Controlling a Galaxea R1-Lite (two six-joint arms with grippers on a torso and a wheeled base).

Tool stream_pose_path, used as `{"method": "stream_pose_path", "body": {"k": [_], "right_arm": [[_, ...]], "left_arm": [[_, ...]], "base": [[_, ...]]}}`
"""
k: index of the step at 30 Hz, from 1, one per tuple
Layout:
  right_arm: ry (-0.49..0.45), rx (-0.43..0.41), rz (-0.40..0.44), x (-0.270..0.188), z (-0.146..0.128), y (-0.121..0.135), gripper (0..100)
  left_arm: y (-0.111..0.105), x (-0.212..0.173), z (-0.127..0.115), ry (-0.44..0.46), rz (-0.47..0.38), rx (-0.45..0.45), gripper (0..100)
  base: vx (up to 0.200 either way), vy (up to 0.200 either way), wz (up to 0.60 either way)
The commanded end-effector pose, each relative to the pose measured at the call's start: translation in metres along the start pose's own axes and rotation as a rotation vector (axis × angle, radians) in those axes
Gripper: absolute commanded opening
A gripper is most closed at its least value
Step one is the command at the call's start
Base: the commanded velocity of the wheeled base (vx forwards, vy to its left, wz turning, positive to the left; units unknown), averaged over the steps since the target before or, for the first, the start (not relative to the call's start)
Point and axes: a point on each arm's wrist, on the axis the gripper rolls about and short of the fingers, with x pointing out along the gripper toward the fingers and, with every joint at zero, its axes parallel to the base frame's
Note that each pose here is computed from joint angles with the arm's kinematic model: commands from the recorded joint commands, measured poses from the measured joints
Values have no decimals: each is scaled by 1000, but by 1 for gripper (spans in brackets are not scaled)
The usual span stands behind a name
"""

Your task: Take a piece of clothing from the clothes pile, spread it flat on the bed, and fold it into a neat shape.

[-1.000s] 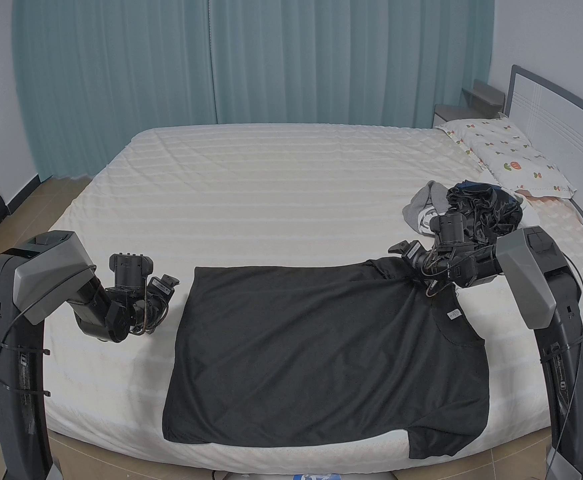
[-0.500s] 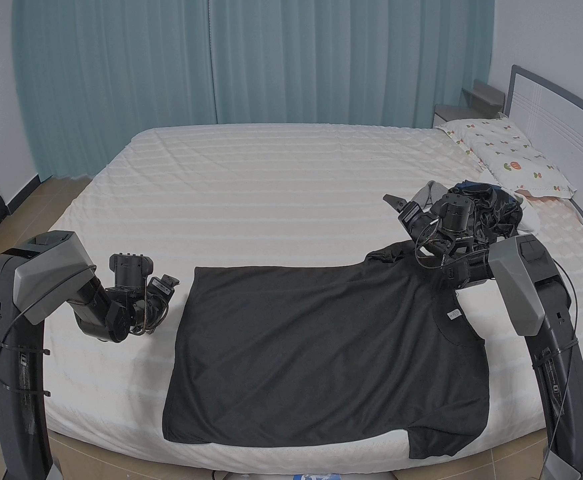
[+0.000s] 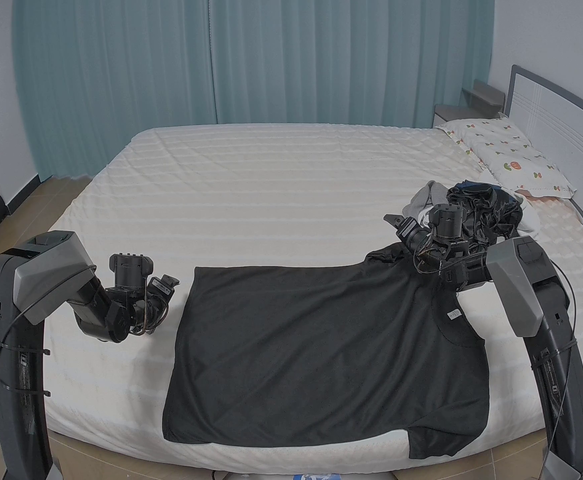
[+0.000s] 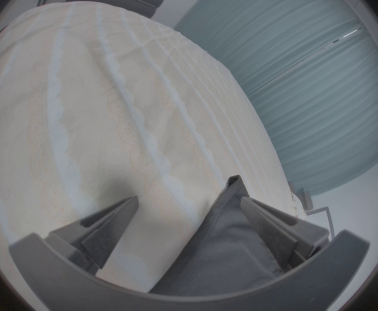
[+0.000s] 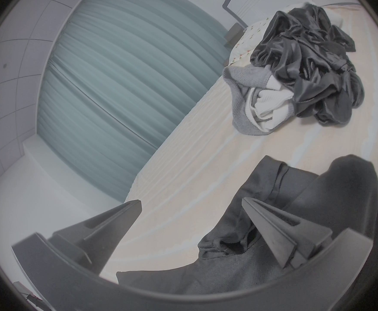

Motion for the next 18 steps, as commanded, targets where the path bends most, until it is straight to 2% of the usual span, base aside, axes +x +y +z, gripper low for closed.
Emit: {"method": "stream_pose_path", "body": {"k": [1,6,7,13,15,17,18], "right_arm": [[9,-20,-57,-36,22,13,100],[38,-53,-111,-77,30,7,100],[38,-50,-130,-101,30,0,100],[45,-64,-143,-169,29,-5,100],[76,-109,-156,-208,19,-8,100],[82,-120,-156,-218,15,-9,100],[117,-135,-175,-247,-2,-17,100]], "left_arm": [[1,-3,0,8,2,-1,100],[-5,-18,2,15,-14,1,100],[-8,-31,-1,48,-46,12,100],[-8,-54,-5,84,-131,49,100],[-9,-62,-9,93,-143,90,100],[-10,-64,-10,96,-146,95,100],[-16,-73,-14,105,-161,106,100]], "base": [[0,0,0],[0,0,0],[0,0,0],[0,0,0],[0,0,0],[0,0,0],[0,0,0]]}}
